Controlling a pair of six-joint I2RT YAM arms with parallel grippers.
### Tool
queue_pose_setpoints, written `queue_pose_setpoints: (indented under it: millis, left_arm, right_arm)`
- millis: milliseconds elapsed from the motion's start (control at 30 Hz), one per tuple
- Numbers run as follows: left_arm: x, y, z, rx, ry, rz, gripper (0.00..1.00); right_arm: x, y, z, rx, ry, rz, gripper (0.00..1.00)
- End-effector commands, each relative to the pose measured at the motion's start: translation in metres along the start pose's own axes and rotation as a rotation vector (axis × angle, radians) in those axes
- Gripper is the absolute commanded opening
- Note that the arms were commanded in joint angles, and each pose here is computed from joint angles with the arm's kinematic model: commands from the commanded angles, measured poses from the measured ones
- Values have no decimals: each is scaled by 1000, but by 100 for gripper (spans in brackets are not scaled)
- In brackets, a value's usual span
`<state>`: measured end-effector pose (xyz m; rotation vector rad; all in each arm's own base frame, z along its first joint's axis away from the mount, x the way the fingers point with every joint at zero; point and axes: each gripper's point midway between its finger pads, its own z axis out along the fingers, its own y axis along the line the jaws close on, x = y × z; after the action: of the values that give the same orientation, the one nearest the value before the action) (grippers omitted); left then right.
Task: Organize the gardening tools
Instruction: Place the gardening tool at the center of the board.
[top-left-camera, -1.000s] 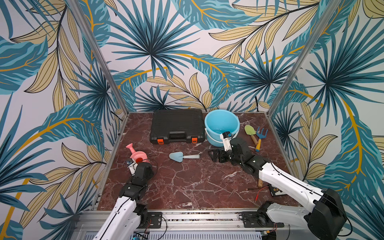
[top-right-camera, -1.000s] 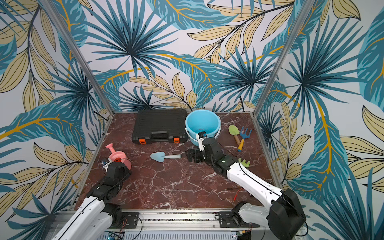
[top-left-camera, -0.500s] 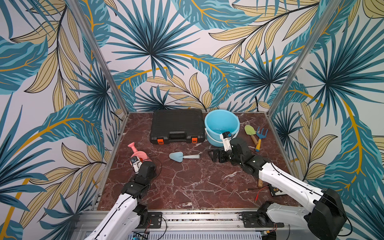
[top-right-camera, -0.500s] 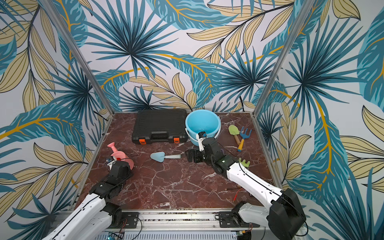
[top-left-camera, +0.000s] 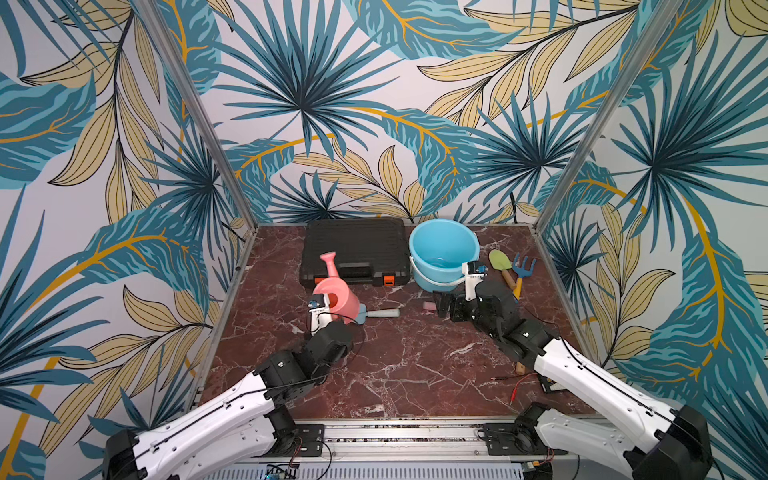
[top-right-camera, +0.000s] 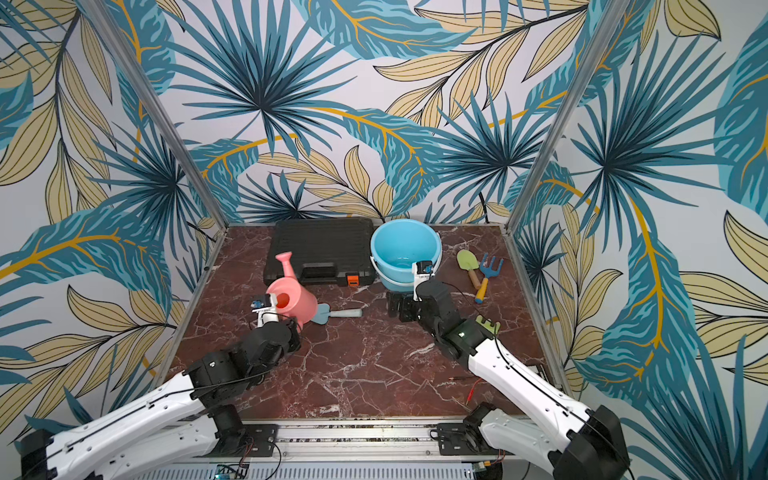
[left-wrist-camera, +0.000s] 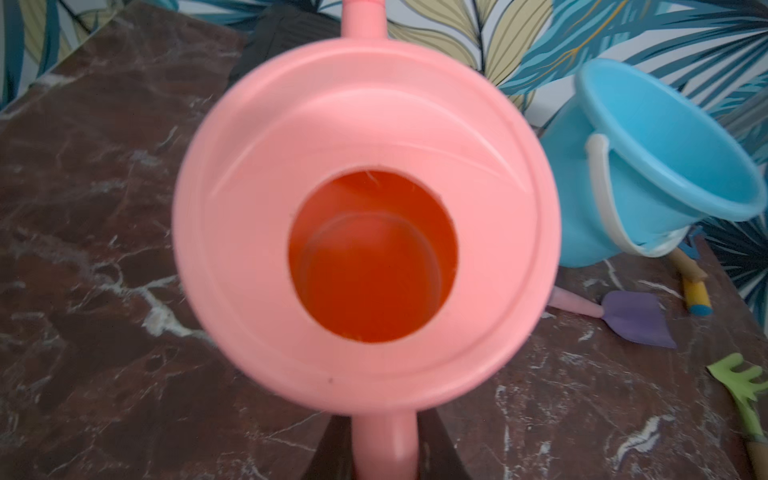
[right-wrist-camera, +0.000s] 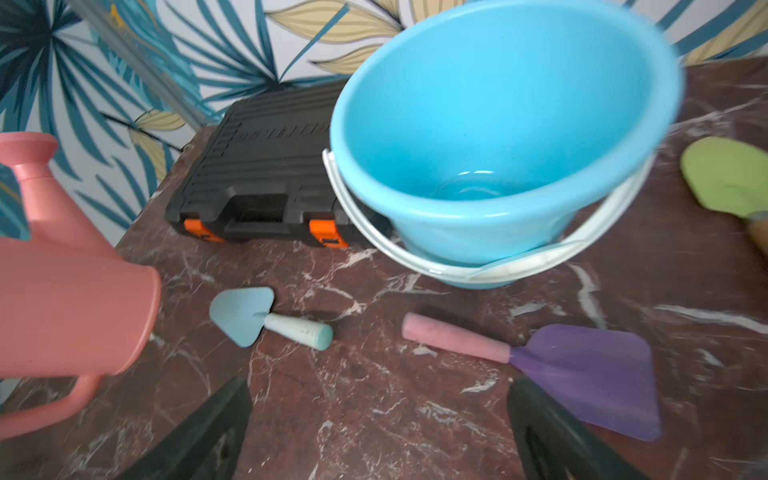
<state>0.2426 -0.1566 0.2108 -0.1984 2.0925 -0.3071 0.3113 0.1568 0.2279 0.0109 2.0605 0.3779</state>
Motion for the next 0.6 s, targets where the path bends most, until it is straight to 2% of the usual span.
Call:
queue_pose_setpoints:
  millis: [0,133,267,367,567]
  left_arm:
    - [-30,-55,-5,56,-82,67,0]
    - [-37,-131,-1,170,-74,141,0]
    - [-43,-191,1,262,-65,190,0]
    - [-48,-230,-1,328,-67,221,0]
    - [-38,-291,15,417,-65,293,2]
  right_arm:
    - [-5,-50,-20,244,-86,19,100]
    - [-23,-85,-58,404,-219,63,99]
    - [-33,-117,-98,534,-348,116,99]
    - [-35,-124,-113,547,-394,140,99]
    - [-37,-130,-123,573,-420,162,99]
